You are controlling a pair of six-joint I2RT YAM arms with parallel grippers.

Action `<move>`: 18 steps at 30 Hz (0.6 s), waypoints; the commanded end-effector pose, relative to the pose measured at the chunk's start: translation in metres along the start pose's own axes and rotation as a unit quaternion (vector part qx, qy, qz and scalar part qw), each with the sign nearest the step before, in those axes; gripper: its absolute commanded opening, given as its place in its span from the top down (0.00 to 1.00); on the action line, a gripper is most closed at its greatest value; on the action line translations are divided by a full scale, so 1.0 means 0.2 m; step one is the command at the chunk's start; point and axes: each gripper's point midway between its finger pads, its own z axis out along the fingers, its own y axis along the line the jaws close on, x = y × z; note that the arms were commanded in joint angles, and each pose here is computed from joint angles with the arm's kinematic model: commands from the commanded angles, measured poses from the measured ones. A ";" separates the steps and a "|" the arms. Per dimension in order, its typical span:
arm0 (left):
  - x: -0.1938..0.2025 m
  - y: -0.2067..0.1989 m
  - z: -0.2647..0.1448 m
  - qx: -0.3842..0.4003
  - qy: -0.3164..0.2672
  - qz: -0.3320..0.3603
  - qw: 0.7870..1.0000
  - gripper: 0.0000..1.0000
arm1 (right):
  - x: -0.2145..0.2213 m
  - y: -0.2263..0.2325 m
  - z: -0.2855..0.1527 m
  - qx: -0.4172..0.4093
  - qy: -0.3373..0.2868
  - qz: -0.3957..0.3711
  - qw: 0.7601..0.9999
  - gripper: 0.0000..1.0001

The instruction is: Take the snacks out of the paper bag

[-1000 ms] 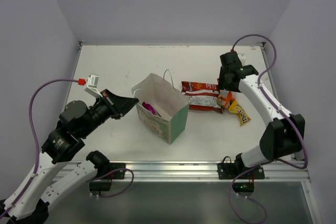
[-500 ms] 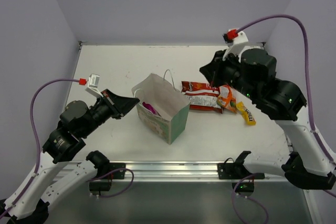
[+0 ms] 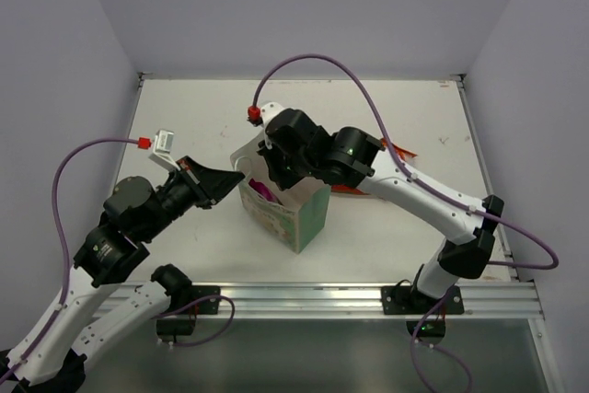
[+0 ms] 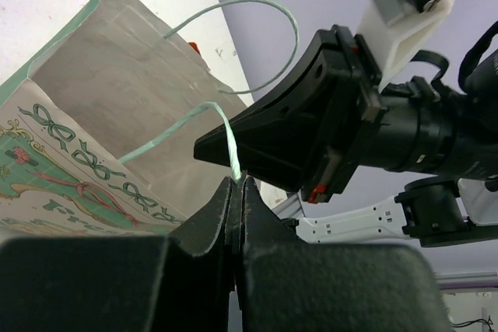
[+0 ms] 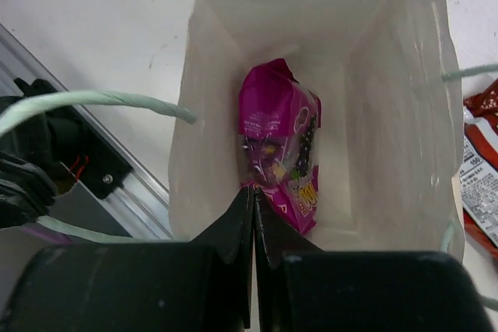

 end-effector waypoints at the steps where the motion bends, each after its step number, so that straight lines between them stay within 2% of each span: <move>1: -0.06 -0.09 -0.03 0.021 -0.016 0.004 1.000 1.00 | 0.01 -0.03 -0.02 0.027 -0.008 0.004 1.000 1.00; 12: -0.07 -0.09 -0.05 0.023 -0.021 0.004 1.000 1.00 | 0.25 -0.14 0.19 0.083 0.053 -0.039 0.994 1.00; 18: -0.07 -0.10 -0.06 0.026 -0.022 0.005 0.999 1.00 | 0.35 -0.15 0.28 0.085 0.083 -0.057 0.991 1.00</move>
